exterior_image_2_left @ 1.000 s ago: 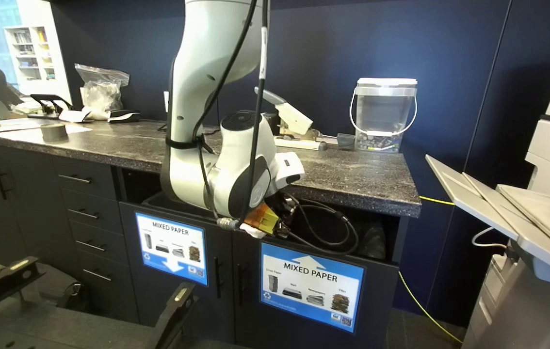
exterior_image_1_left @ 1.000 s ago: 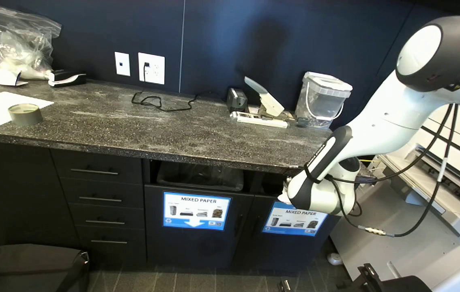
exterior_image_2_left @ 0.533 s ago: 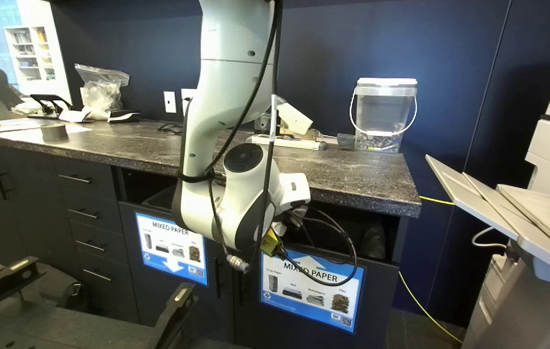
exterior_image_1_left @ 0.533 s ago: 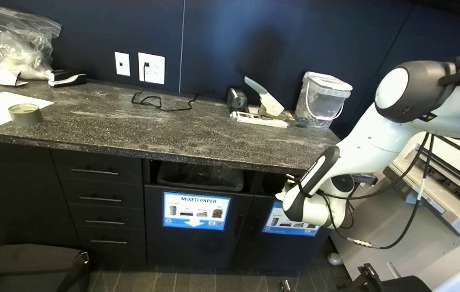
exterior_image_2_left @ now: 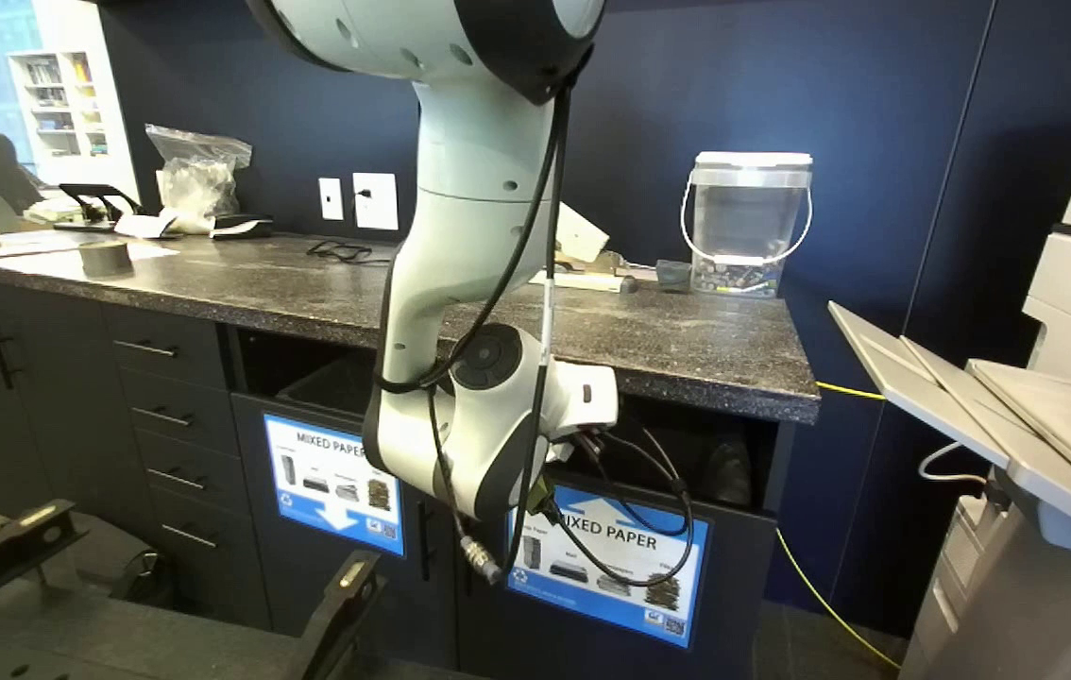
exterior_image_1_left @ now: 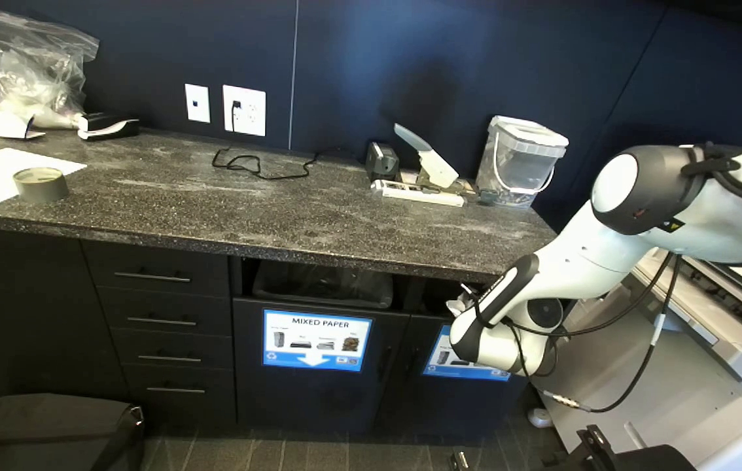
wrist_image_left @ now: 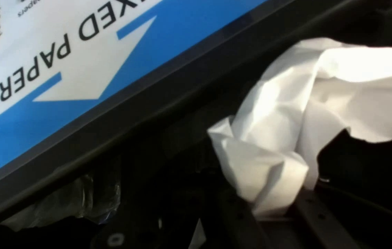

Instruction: Pick up the papers from the counter and put them in the bin

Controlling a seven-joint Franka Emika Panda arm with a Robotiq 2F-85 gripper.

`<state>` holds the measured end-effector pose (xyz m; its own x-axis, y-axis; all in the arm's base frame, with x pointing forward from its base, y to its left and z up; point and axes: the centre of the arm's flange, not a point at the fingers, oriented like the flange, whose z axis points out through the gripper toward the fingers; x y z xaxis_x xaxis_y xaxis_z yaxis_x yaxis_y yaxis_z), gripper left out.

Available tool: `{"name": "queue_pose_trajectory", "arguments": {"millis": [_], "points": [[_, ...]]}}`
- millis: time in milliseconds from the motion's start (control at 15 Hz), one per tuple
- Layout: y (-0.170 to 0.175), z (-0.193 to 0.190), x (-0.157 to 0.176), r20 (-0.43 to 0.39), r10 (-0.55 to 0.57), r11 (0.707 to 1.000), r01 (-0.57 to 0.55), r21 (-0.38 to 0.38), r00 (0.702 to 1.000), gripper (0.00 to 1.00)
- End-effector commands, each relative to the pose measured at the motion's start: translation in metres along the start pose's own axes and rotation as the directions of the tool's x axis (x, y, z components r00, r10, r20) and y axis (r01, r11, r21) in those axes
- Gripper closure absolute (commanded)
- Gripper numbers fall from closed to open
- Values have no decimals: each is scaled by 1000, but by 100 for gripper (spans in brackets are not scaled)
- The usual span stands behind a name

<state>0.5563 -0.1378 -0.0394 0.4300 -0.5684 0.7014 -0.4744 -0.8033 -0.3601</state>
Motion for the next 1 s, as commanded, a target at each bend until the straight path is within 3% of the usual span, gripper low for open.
{"name": "queue_pose_trajectory", "arguments": {"millis": [0, 600, 667, 733, 933], "points": [[2, 33, -9, -74, 93, 995, -90, 43, 993, 87], [-9, 62, -3, -142, 93, 994, -84, 63, 986, 88], [-11, 61, -2, -141, 87, 995, -79, 60, 986, 63], [-12, 60, -1, -138, 74, 996, -67, 59, 988, 63], [-14, 59, 1, -135, 2, 999, 4, 44, 991, 42]]}}
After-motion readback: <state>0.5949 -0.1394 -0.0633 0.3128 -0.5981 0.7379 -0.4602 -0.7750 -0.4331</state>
